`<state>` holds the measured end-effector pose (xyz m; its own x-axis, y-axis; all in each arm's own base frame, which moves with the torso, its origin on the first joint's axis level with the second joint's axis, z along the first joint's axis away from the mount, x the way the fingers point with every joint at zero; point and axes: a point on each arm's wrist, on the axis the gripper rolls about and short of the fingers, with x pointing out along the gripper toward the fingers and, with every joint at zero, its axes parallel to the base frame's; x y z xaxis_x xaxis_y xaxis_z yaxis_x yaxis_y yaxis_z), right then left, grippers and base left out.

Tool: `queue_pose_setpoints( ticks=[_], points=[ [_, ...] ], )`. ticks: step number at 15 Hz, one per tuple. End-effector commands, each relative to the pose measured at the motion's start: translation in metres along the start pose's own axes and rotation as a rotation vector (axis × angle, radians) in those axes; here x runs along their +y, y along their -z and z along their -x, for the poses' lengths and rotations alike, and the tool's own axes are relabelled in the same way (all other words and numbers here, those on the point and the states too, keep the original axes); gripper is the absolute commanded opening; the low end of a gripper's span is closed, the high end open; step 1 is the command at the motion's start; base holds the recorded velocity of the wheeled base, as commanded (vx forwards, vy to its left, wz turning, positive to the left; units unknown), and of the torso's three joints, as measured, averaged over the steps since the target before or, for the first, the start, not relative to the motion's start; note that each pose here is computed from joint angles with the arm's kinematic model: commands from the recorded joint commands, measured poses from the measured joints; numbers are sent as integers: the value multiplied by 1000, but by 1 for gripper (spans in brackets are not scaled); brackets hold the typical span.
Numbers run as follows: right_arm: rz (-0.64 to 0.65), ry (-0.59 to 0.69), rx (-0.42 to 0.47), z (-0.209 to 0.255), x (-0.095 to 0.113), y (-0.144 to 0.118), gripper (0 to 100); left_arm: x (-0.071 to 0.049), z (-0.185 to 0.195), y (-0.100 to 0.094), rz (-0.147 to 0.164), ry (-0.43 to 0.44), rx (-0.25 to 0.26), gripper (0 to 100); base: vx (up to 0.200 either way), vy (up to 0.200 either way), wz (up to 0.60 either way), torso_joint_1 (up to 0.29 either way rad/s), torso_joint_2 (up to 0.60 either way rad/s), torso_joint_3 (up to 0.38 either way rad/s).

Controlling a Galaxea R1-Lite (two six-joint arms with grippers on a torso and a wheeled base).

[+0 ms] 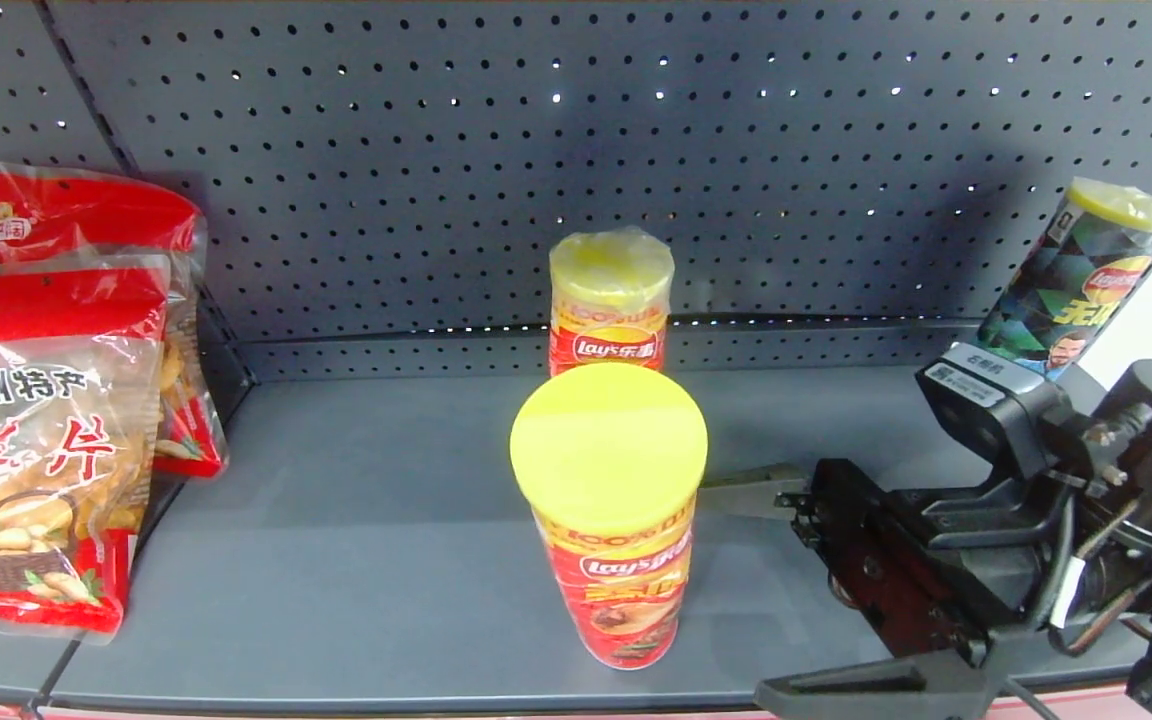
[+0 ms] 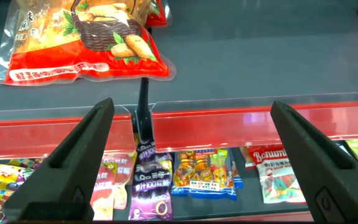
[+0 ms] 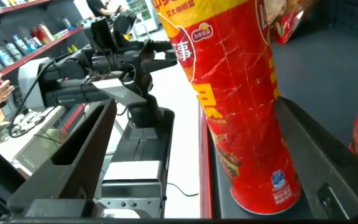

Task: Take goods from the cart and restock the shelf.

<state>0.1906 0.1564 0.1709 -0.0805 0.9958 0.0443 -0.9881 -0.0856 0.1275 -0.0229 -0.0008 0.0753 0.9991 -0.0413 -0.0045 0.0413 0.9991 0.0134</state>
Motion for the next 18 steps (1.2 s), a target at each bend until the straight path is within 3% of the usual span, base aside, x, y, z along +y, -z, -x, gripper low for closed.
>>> queue_pose_setpoints(
  ticks=[1, 18],
  points=[
    [-1, -4, 1, 0, 1, 0, 100, 0, 0, 0, 0, 0, 2, 100, 0, 0, 0, 0, 0, 0],
    [-107, 15, 72, 5, -1, 33, 100, 0, 0, 0, 0, -1, 2, 100, 0, 0, 0, 0, 0, 0]
  ],
)
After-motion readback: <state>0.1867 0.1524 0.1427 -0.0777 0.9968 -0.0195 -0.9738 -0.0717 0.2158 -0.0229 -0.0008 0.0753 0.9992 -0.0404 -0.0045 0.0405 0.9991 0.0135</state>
